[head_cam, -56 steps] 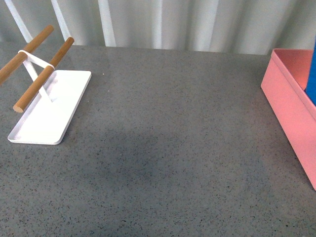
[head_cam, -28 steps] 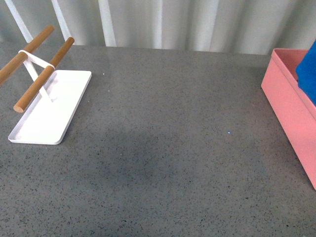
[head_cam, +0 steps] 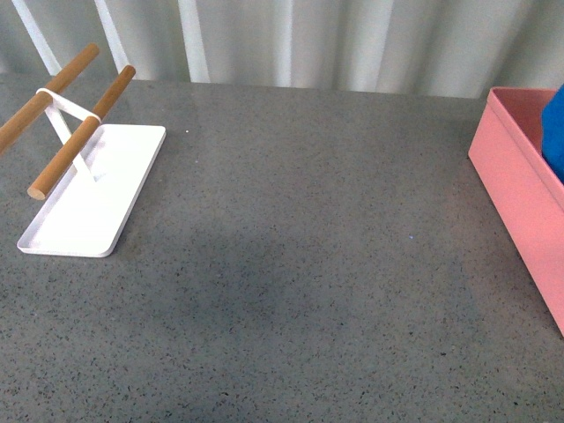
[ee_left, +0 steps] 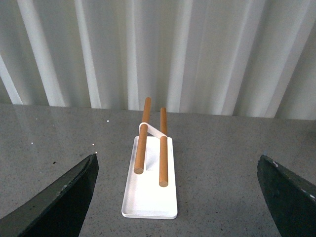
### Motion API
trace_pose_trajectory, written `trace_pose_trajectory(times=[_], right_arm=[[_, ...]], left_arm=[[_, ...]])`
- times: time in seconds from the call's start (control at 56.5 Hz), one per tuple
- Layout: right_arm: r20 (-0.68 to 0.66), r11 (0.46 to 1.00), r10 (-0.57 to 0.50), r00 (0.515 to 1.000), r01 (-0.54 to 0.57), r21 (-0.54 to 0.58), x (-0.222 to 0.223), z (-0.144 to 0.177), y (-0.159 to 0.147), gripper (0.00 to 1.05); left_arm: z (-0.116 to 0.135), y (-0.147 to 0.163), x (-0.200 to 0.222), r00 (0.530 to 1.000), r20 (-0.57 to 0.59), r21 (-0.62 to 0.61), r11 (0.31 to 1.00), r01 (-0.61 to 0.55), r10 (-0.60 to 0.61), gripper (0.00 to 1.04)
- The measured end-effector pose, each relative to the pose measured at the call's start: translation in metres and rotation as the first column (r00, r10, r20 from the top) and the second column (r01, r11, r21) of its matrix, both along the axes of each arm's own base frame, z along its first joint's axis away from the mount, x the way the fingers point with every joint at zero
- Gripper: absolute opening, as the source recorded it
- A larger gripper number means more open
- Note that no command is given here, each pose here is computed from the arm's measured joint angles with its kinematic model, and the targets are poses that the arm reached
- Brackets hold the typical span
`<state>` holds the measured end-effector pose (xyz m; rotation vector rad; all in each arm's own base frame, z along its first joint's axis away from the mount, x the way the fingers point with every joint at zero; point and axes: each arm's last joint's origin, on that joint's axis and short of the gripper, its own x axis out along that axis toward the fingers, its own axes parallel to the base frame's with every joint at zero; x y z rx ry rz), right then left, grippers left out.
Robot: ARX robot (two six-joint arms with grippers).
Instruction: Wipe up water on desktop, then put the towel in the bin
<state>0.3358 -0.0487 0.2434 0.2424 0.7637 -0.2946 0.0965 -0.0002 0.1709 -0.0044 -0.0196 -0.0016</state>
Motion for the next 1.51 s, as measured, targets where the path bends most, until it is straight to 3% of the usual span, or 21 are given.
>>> trace_pose_trajectory(times=[0.372,0.513,0.62,0.726,0.921,0.974,1.027,1.133,1.186,1.452,1.505], right_arm=[[0.074,0.998,-0.050,0.996,0.053,-0.032,-0.001,0.003,-0.020,0.98],[-0.037,1.000,0.005,0.999,-0.005,-0.012,-0.031,-0.011,-0.010,0.98],[0.034,0.999,0.004,0.999,-0.003,-0.034,-0.027,-0.005,-0.012,0.98],[0.130,0.988,0.077,0.989,-0.058,-0.141,-0.024,-0.005,-0.007,0.98],[0.169,0.977,0.130,0.977,-0.098,-0.189,-0.024,-0.003,-0.006,0.97],[0.323,0.968,0.220,0.921,-0.166,-0.186,-0.025,-0.010,-0.003,0.89],[0.473,0.950,0.300,0.828,-0.214,-0.228,-0.034,-0.019,0.002,0.78],[0.594,0.936,0.337,0.730,-0.195,-0.292,-0.058,-0.026,0.012,0.62],[0.641,0.933,0.343,0.687,-0.170,-0.316,-0.076,-0.026,0.017,0.48],[0.627,0.931,0.347,0.697,-0.178,-0.318,-0.120,-0.050,0.032,0.03],[0.632,0.932,0.345,0.694,-0.172,-0.320,-0.131,-0.053,0.034,0.03]], left_arm=[[0.000,0.000,0.000,1.000,0.001,0.000,1.000,0.000,0.000,0.98],[0.000,0.000,0.000,1.000,0.001,0.000,1.000,0.001,-0.001,0.98],[0.000,0.000,0.000,1.000,0.003,0.000,1.000,0.000,0.000,0.98],[0.000,0.000,0.000,1.000,0.002,0.000,1.000,0.000,0.000,0.98],[0.000,0.000,0.000,1.000,0.002,0.000,1.000,0.000,0.000,0.98],[0.000,0.000,0.000,1.000,0.002,0.000,1.000,0.000,0.000,0.98],[0.000,0.000,0.000,1.000,0.002,0.000,1.000,-0.002,0.002,0.98],[0.000,0.000,0.000,1.000,0.002,0.000,1.000,0.001,-0.001,0.98],[0.000,0.000,0.000,1.000,0.002,0.000,1.000,0.000,0.000,0.98],[0.000,0.000,0.000,1.000,0.002,0.000,1.000,0.000,0.000,0.98],[0.000,0.000,0.000,1.000,0.002,0.000,1.000,0.000,0.000,0.98]])
